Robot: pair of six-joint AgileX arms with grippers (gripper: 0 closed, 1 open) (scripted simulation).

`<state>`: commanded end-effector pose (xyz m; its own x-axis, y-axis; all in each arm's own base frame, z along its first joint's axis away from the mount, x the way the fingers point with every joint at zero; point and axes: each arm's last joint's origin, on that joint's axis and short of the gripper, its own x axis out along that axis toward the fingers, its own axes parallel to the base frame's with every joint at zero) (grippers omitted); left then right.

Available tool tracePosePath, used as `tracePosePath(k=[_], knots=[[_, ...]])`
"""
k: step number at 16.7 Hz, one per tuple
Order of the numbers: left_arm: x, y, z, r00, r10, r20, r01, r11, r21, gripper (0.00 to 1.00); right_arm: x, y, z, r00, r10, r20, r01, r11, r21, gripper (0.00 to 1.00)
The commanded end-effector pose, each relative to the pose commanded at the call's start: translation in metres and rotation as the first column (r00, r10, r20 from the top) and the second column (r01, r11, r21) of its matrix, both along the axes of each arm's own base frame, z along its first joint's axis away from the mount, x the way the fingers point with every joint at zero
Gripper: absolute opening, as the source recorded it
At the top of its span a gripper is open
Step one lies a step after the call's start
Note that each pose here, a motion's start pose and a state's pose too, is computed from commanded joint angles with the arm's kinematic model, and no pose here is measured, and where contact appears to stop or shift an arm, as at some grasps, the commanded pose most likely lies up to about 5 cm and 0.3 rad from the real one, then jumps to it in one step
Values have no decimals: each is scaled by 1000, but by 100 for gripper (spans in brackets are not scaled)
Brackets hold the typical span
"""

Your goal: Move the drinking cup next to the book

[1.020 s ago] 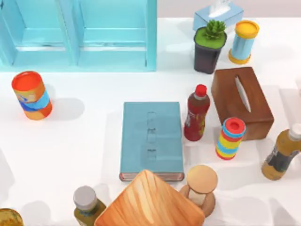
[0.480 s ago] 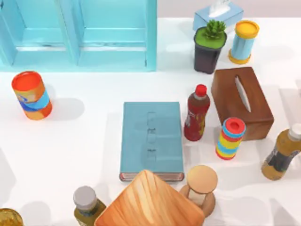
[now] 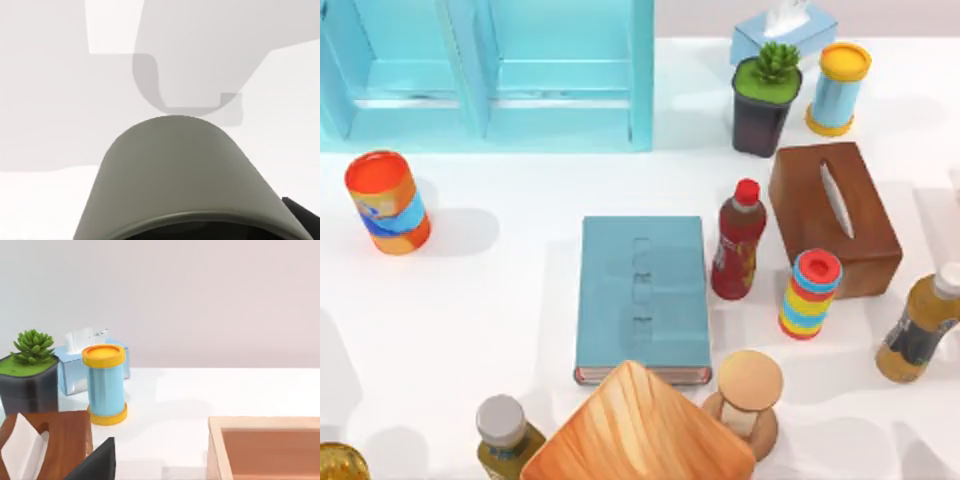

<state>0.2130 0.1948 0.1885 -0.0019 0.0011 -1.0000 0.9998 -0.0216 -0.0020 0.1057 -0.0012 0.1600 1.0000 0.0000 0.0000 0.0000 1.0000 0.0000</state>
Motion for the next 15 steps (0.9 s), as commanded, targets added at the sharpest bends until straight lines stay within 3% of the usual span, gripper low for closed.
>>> tracePosePath(k=[7, 11, 15], knots=[[20, -10, 4, 998, 67, 7, -67, 998, 2, 0, 0, 0, 0, 1000, 0, 0, 0, 1000, 0, 100], [54, -37, 12, 977, 212, 8, -212, 977, 1, 0, 0, 0, 0, 1000, 0, 0, 0, 1000, 0, 100], [89, -84, 15, 918, 395, -24, -395, 918, -4, 0, 0, 0, 0, 1000, 0, 0, 0, 1000, 0, 100]])
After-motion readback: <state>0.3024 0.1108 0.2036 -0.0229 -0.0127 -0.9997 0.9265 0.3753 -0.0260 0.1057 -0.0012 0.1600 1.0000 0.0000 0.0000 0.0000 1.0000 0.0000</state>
